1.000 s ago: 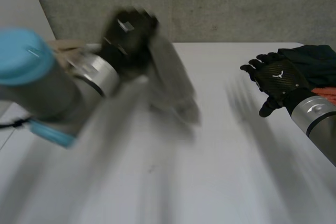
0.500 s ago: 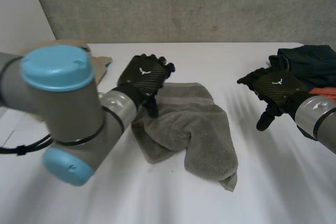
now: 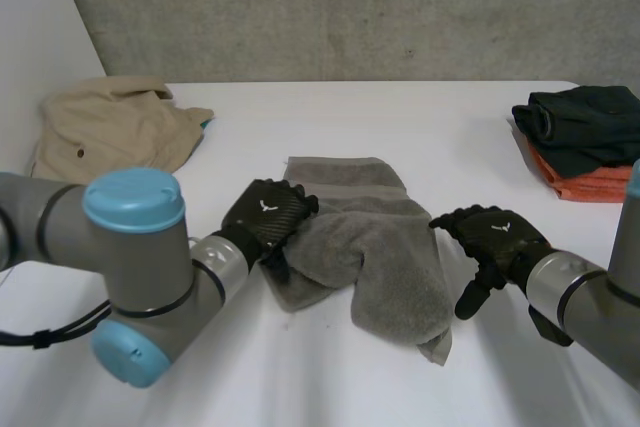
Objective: Fold the laundry.
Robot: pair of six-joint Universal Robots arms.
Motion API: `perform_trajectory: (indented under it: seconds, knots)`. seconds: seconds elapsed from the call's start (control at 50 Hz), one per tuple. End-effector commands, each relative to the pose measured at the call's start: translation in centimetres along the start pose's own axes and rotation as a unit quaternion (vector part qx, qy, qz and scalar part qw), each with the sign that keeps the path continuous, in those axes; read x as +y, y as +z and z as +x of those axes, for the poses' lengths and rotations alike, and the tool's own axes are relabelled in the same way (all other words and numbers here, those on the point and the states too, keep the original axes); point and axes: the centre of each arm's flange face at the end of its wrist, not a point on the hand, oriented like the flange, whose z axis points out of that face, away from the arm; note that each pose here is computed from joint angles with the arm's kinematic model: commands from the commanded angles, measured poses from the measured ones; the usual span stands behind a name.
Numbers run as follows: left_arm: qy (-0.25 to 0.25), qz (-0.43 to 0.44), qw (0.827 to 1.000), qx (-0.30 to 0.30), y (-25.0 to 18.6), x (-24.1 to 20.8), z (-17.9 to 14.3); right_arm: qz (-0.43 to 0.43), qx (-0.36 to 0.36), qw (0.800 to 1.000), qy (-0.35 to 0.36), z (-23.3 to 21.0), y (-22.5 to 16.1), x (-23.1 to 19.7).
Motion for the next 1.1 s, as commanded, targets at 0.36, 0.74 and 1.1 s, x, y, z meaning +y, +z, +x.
perform_trajectory:
  seconds: [0.36,0.74,1.1]
  knots:
    - [0.017,0.105,0.993,-0.052,-0.2,-7.7,-2.2,0.111,-0.02,0.994,0.008,-2.1,1.8,-3.6]
    - [0.034,0.267,0.957,-0.113,-10.2,-19.7,-4.9,0.357,0.074,0.923,-0.126,2.3,-5.2,-21.9]
    - [-0.019,0.061,0.997,-0.033,-2.7,-7.8,1.0,0.326,0.02,0.925,-0.193,-0.8,11.2,-13.2]
